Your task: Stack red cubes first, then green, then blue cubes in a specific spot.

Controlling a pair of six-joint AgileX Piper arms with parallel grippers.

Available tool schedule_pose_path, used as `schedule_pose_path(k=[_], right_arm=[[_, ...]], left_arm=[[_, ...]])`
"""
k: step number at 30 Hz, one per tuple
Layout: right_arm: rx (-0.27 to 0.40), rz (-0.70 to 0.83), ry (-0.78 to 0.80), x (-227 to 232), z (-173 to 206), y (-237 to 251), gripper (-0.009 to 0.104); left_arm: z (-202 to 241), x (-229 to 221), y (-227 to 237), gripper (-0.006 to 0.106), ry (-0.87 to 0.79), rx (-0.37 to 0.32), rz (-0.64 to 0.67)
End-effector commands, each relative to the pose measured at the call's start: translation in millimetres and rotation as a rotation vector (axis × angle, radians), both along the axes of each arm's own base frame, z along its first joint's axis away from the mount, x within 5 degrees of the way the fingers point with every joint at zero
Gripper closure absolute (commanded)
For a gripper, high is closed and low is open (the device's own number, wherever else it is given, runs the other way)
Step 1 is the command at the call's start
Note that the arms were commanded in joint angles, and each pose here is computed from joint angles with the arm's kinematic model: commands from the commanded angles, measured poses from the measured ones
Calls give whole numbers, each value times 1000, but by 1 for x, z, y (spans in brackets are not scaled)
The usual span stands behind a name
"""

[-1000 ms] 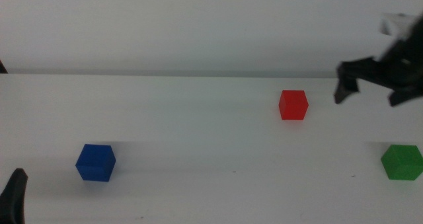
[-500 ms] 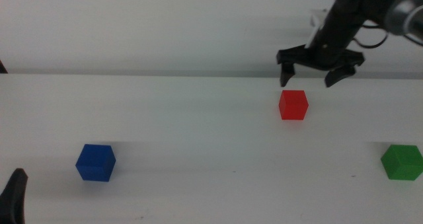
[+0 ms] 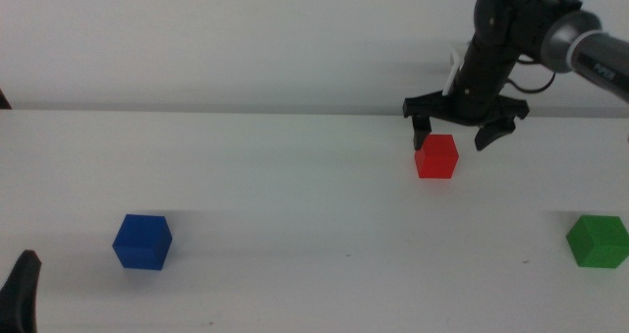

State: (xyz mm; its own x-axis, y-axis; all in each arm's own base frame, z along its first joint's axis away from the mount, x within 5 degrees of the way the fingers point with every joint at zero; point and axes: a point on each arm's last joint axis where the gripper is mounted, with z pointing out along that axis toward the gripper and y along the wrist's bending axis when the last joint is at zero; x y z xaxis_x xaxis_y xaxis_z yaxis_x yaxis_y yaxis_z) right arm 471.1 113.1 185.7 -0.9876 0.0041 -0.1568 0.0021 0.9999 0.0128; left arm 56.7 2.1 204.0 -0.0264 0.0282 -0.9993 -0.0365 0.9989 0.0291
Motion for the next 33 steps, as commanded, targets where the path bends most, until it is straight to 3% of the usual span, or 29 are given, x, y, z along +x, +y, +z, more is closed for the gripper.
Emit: schedule_pose_path(k=[1, 6, 13, 15, 19, 20, 26, 33], right_arm=[[13, -11, -9, 3, -6, 2, 10], [15, -22, -11, 7, -18, 3, 11], [11, -22, 7, 10, -35, 3, 31], [7, -21, 6, 10, -38, 3, 41], [16, -37, -12, 9, -26, 4, 84], [18, -33, -19, 7, -17, 7, 90], [22, -43, -22, -28, 28, 56, 80], [-39, 13, -2, -93, 31, 142, 80]], left_arm=[[-10, -1, 0, 10, -16, -2, 2], [-10, -1, 0, 10, -16, 0, 2], [-10, -1, 0, 10, -16, -2, 2], [-10, -1, 0, 10, -16, -2, 2], [-10, -1, 0, 10, -16, -2, 2], [-10, -1, 0, 10, -16, -2, 2], [-10, -1, 0, 10, -16, -2, 2], [-10, -1, 0, 10, -16, -2, 2]])
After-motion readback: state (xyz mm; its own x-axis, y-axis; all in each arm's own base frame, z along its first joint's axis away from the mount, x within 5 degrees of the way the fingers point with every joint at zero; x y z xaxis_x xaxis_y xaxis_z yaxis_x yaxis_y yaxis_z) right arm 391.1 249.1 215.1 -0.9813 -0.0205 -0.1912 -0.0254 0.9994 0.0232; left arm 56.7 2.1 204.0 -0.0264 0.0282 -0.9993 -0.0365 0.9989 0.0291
